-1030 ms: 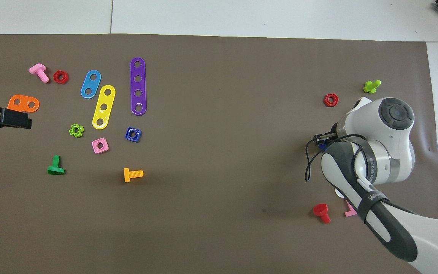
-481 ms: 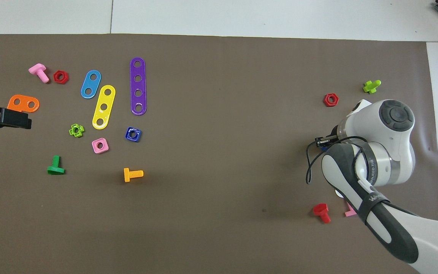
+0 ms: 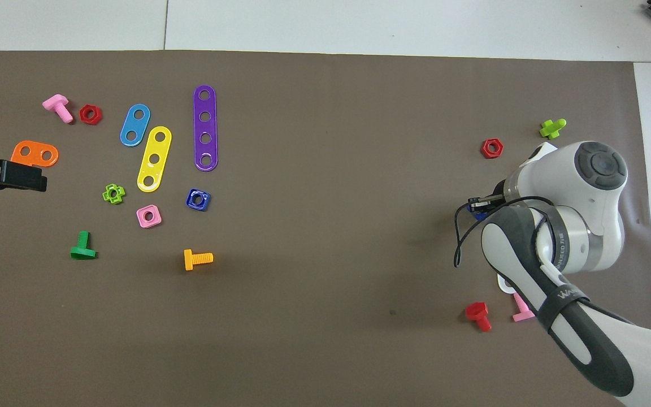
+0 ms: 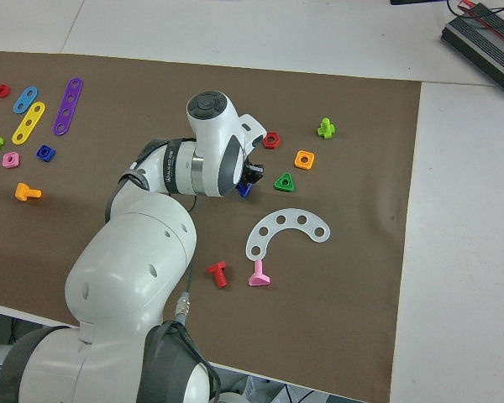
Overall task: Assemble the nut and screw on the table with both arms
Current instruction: 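Place the blue bolt centrally with the right gripper while the left gripper advances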
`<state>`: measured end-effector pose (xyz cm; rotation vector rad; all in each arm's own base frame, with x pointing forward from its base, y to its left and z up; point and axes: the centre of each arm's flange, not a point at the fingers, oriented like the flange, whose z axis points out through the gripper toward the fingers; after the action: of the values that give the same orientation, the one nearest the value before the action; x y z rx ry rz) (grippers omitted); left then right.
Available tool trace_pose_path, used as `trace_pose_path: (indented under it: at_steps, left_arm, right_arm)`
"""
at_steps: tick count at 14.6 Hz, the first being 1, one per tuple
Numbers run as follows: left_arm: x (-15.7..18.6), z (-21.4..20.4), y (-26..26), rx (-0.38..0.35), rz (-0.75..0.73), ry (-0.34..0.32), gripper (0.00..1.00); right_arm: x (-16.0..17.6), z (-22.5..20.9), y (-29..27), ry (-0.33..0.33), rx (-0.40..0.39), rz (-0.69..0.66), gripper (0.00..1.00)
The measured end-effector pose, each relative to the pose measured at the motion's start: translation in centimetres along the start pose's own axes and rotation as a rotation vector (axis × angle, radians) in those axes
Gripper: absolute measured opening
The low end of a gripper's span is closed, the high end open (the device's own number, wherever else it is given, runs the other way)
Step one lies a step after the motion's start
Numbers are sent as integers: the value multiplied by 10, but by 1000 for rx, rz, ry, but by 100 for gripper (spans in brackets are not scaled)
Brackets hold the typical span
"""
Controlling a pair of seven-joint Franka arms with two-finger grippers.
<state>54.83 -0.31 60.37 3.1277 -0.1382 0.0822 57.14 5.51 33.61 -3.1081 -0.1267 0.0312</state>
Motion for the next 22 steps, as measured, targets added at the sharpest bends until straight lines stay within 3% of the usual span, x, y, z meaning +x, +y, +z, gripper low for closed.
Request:
trace_pose_path:
  at_steps: [5, 9, 13, 19, 22]
  left_arm:
    - [0, 0, 4, -2, 7, 0, 99]
    - [1, 0, 9, -3, 9, 0, 100]
    - [1, 2, 19, -5, 11, -3, 100]
    - [14, 18, 35, -12, -18, 5, 100]
    - [22, 29, 36, -20, -22, 10, 100]
  right_arm:
    - [22, -79, -94, 53, 24, 110, 19]
    - [19, -92, -189, 101, 55, 196, 19]
    - [24, -74, -270, 136, 93, 271, 19]
    - [19, 0, -337, 153, 117, 292, 19]
    - [21, 18, -342, 154, 116, 295, 19]
